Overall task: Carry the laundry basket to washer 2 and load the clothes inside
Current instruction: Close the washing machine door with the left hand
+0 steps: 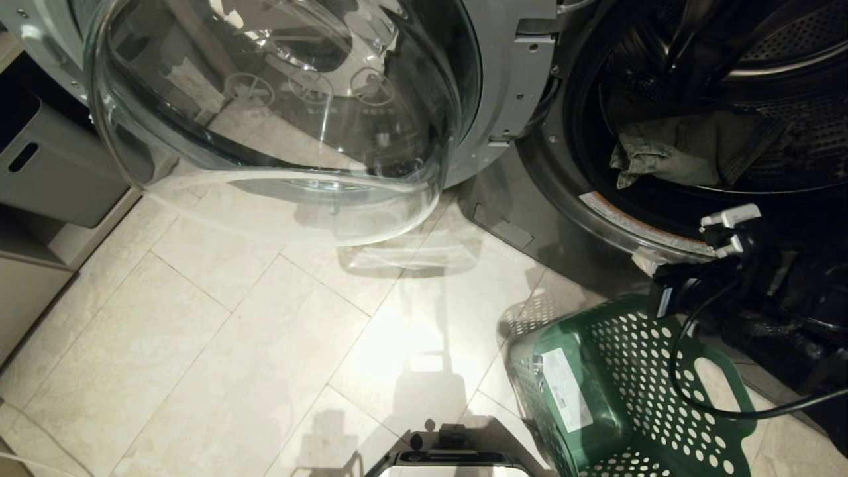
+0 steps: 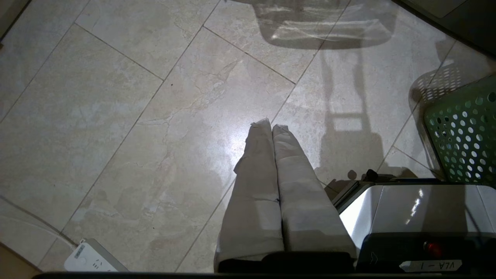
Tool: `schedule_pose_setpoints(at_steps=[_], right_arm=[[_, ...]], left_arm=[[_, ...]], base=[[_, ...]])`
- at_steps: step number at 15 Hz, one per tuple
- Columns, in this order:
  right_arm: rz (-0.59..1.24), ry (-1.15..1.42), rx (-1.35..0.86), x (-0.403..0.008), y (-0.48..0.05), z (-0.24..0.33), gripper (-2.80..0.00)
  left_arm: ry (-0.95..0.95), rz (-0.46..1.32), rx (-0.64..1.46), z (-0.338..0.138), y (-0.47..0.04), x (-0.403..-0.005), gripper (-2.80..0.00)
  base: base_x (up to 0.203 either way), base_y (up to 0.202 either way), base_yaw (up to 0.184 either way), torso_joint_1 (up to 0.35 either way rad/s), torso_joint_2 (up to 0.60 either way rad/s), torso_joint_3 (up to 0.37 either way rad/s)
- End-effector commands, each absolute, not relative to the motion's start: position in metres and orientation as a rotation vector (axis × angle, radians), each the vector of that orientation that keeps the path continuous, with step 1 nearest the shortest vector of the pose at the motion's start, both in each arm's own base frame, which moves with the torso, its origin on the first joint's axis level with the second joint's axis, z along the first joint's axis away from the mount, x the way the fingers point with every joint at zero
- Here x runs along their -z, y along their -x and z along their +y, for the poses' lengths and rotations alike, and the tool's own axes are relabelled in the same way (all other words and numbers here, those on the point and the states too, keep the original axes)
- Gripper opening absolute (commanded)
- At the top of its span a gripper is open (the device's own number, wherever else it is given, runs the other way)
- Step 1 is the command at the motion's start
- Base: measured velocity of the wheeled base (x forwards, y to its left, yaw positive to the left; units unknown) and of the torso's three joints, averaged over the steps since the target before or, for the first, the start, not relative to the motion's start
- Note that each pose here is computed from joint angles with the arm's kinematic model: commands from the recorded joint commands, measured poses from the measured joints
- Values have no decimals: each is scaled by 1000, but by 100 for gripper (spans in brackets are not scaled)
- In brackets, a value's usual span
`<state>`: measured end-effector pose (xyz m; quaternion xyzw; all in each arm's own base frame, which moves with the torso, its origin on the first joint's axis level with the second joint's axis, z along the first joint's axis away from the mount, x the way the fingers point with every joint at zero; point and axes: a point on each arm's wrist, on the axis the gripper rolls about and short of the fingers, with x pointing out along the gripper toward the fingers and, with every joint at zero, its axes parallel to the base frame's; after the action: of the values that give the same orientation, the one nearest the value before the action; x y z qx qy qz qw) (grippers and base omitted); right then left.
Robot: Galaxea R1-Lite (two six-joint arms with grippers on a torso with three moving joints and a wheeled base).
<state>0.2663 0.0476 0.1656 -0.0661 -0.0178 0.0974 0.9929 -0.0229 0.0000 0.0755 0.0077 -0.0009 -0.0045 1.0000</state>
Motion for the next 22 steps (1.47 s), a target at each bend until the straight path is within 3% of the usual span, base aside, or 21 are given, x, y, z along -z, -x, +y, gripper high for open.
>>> schedule_pose_setpoints(at_steps=[1,15,22], right_arm=[[-34,136,-166,-162,-283,51,-280],[-152,119,0,-177,-359,41,-280],[-322,146,110,-207,-392,24,-280]], left_arm=[[-15,1,9,0,23,-75,-280],[-15,0,9,0,23,-75,-280],[-15,-2,9,0,23,-76,-280]], base=[[0,0,0,0,0,0],[0,0,0,0,0,0],[0,0,0,0,0,0]])
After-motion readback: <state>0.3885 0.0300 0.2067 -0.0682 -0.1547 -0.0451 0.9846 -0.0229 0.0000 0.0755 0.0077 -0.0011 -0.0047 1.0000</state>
